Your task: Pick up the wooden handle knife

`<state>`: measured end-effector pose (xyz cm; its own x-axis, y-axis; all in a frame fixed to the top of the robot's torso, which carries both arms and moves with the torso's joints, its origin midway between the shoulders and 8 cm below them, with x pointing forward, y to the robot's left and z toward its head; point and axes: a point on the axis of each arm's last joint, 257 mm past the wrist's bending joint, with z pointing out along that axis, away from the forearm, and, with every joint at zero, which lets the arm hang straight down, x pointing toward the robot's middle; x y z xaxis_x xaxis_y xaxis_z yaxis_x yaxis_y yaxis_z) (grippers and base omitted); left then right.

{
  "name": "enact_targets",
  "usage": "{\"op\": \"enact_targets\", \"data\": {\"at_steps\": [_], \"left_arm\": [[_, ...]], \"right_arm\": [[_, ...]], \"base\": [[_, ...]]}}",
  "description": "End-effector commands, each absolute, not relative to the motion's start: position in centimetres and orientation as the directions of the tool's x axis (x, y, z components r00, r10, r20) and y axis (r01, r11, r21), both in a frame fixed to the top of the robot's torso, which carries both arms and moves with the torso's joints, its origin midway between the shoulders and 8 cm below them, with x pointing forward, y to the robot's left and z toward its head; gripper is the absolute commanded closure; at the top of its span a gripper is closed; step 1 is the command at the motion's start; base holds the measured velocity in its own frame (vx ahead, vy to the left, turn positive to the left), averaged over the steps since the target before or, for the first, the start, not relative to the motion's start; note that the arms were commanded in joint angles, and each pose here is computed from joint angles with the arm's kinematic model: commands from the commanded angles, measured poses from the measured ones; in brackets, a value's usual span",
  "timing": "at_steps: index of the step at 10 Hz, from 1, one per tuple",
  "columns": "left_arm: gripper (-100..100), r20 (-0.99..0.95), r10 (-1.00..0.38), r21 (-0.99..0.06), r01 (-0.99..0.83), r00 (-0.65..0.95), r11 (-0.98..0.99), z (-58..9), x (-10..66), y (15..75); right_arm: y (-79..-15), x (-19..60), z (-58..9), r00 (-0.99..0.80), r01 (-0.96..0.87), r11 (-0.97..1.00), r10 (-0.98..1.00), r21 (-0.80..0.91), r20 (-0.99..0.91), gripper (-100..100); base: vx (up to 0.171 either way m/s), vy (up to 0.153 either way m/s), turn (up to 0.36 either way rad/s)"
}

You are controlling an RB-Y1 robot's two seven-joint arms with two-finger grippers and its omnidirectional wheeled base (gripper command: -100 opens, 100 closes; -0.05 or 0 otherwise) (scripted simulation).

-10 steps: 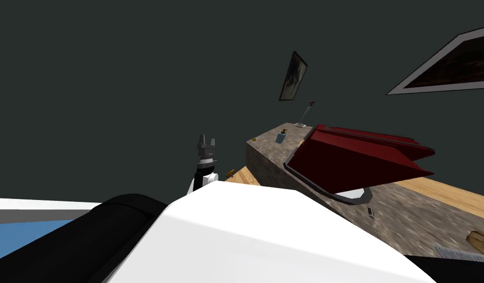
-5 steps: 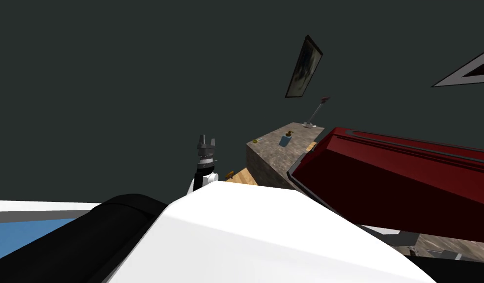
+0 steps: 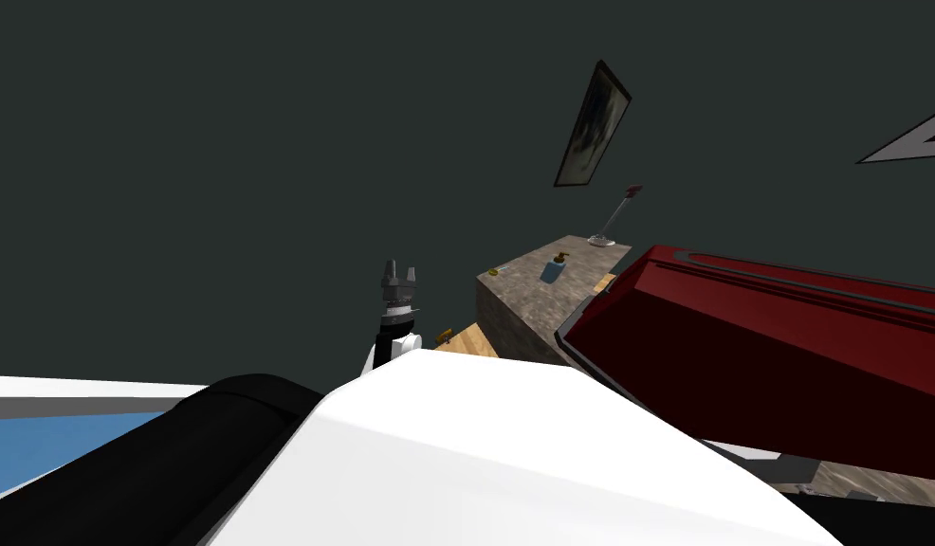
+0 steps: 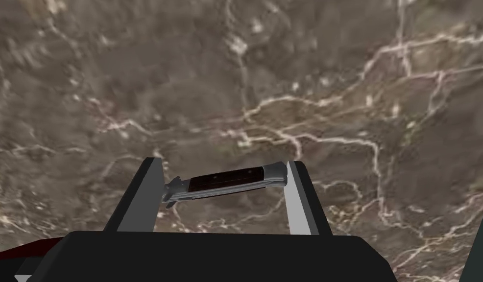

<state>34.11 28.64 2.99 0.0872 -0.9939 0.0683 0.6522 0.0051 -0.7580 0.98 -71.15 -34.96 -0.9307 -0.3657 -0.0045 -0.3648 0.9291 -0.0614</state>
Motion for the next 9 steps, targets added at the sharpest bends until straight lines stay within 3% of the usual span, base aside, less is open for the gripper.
{"op": "enact_targets", "data": {"at_steps": [1,4,5,6,8,9], "left_arm": [[0,0.068,-0.994,-0.758,0.652,0.087,0.005,3.0,34.1,28.6],[0,0.068,-0.994,-0.758,0.652,0.087,0.005,3.0,34.1,28.6],[0,0.068,-0.994,-0.758,0.652,0.087,0.005,3.0,34.1,28.6],[0,0.068,-0.994,-0.758,0.652,0.087,0.005,3.0,34.1,28.6],[0,0.068,-0.994,-0.758,0.652,0.087,0.005,3.0,34.1,28.6],[0,0.068,-0.994,-0.758,0.652,0.087,0.005,3.0,34.1,28.6]], "right_arm": [[-71.2,1.0,-35.0,-0.931,-0.365,0.929,-0.366,-0.061,-0.004,100],[-71.1,1.0,-35.0,-0.932,-0.362,0.930,-0.363,-0.061,-0.005,100],[-71.1,1.0,-35.0,-0.932,-0.361,0.931,-0.362,-0.061,-0.005,0],[-71.4,1.6,-33.9,-0.928,-0.373,0.926,-0.374,-0.059,-0.002,100],[-71.5,1.7,-33.8,-0.928,-0.373,0.926,-0.374,-0.061,-0.001,100],[-71.5,1.8,-33.7,-0.928,-0.372,0.926,-0.373,-0.060,-0.002,0]], "base": [[0.000,0.000,0.000],[0.000,0.000,0.000],[0.000,0.000,0.000],[0.015,0.016,-0.051],[0.012,0.013,-0.036],[0.000,0.000,0.000]]}}
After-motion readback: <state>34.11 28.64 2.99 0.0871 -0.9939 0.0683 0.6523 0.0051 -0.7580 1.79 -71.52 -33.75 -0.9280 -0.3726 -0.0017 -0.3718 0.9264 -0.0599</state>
